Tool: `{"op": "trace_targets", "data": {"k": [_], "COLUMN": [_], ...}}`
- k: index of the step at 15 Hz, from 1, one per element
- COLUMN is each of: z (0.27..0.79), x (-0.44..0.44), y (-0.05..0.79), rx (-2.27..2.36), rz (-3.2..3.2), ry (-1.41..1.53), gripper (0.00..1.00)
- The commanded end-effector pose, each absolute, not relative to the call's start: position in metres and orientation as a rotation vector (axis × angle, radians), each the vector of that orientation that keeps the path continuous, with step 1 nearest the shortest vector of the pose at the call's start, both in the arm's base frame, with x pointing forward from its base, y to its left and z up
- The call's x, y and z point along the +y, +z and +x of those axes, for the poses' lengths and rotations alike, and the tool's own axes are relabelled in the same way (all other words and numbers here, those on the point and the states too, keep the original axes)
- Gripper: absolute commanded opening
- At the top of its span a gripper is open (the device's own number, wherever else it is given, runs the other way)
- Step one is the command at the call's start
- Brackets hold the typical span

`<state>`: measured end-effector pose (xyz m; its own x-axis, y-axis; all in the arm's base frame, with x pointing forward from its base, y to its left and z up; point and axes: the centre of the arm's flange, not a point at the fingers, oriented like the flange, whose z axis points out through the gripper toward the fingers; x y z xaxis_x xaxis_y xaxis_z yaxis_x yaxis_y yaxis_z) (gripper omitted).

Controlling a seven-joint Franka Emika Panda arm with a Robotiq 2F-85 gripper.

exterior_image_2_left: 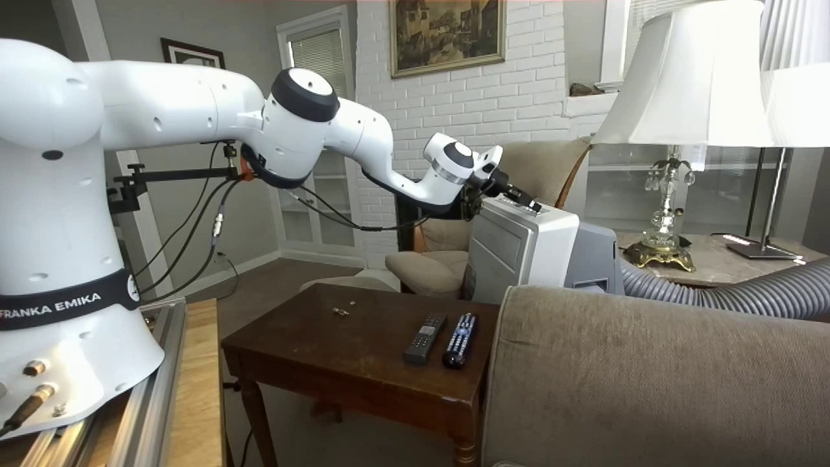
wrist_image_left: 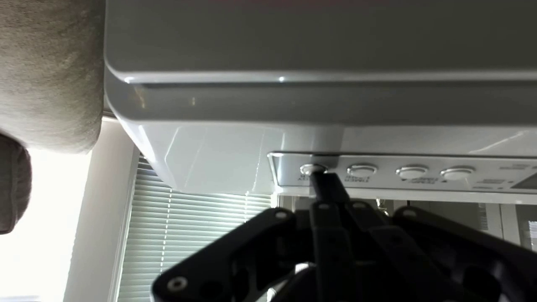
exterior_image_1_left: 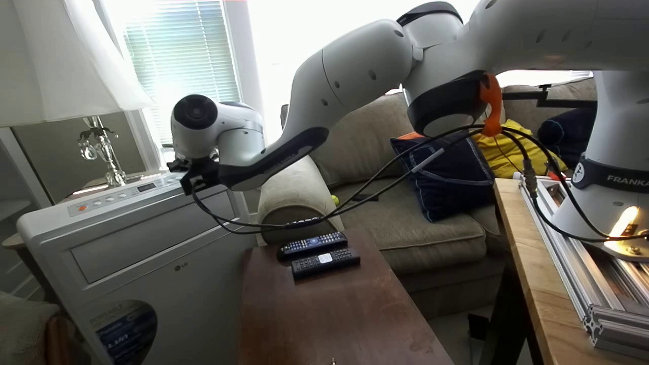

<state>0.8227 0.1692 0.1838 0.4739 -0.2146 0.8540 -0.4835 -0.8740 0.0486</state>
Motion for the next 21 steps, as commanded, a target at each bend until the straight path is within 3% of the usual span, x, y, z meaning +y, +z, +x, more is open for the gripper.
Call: {"op": "trace_targets", "data": {"k": [1,6,13,21], "z": [0.849,0.85,0.832,0.801], "x": [0.171,0.17,0.186,0.158], "y": [0.146,0.146,0.246,0.335], "rx": [-0.618,-0.619,-0.699,-0.6], "rz": [2.455,2.456,2.504,2.767], "ry": [1.246,1.229,1.524,1.26], "gripper": [0.0,0.0,0.0,0.0]}}
